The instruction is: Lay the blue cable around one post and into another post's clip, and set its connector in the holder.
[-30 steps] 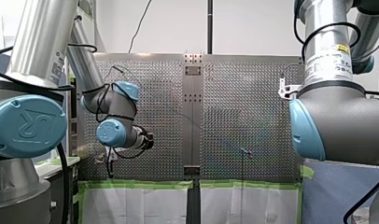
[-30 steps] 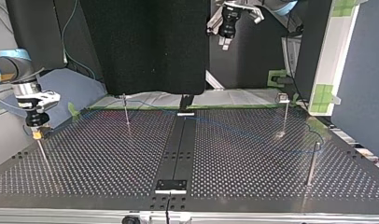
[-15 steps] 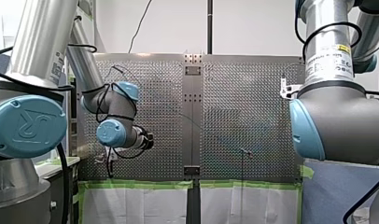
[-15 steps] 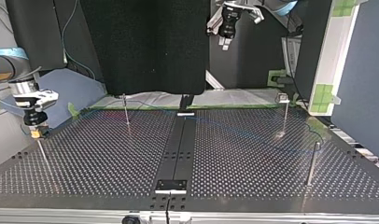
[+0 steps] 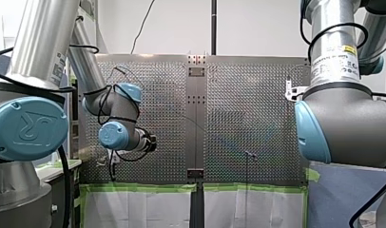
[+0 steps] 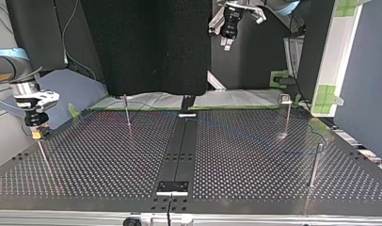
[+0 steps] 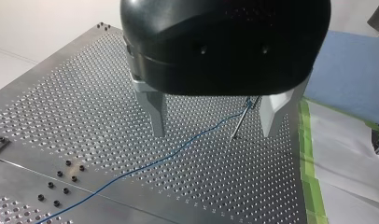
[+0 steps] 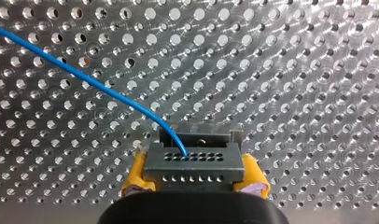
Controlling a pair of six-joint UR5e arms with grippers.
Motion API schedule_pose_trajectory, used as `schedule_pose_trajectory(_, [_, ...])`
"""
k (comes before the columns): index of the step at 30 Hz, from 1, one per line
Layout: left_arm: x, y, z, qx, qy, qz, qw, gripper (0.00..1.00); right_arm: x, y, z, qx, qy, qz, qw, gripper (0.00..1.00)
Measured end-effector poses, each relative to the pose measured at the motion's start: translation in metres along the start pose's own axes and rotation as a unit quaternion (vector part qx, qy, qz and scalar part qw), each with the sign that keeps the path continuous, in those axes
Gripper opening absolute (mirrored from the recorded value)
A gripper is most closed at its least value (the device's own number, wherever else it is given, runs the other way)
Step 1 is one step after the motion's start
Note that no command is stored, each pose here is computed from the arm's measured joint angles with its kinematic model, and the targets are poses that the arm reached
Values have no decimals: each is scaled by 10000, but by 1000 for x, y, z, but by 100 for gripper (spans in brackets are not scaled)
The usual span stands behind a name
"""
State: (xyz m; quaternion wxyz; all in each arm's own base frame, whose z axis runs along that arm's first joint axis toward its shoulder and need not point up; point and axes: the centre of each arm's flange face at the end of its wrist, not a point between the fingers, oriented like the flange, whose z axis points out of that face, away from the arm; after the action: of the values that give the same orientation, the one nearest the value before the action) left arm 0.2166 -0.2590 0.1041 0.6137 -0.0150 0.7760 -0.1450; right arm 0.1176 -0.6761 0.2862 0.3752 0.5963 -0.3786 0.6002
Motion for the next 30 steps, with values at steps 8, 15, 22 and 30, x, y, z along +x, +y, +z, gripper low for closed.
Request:
schedule_pose_trajectory(8, [0, 0, 0, -4, 8, 3, 10000, 100, 0, 0, 0, 0, 0, 0, 10000, 0])
schedule_pose_trajectory(15, [-1, 0, 1, -5, 3, 2, 10000, 100, 0, 0, 0, 0, 0, 0, 10000, 0])
schedule_pose_trajectory(22, [-2, -1, 3, 0, -14, -7, 10000, 100, 0, 0, 0, 0, 0, 0, 10000, 75])
schedule_pose_trajectory(30, [-2, -1, 3, -12, 12, 12, 10000, 100, 0, 0, 0, 0, 0, 0, 10000, 95])
